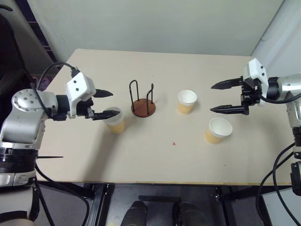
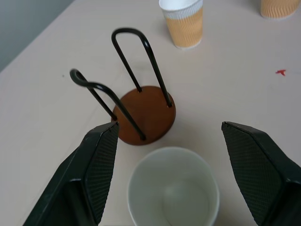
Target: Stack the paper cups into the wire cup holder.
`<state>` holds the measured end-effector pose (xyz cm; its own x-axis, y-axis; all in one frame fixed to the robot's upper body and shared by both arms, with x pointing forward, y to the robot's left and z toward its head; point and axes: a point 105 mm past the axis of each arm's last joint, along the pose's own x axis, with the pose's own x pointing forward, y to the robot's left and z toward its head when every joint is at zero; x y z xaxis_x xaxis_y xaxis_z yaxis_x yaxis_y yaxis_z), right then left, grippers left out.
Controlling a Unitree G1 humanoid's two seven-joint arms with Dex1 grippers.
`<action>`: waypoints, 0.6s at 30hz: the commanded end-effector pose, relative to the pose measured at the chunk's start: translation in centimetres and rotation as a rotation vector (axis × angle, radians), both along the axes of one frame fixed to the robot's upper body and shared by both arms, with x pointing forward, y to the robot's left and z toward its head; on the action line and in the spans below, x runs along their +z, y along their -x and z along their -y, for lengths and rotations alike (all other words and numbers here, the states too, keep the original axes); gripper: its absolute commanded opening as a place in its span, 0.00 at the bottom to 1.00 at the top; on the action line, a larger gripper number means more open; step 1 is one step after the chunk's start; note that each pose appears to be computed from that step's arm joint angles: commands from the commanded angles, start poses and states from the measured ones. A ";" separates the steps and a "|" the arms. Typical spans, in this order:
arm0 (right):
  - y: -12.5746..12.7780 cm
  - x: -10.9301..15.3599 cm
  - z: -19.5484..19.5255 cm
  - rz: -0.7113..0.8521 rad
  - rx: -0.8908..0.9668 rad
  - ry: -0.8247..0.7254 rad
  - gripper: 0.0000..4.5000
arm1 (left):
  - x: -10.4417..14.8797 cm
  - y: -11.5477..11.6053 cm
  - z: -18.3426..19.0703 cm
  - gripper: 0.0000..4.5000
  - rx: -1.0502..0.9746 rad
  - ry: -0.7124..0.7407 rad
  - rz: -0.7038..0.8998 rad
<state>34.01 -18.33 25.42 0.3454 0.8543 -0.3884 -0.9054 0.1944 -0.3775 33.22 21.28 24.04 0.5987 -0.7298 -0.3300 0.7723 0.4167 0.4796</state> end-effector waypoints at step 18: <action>1.9 2.6 -1.7 0.100 0.049 -0.030 1.00 | -1.7 -6.5 3.4 0.82 0.286 0.058 0.050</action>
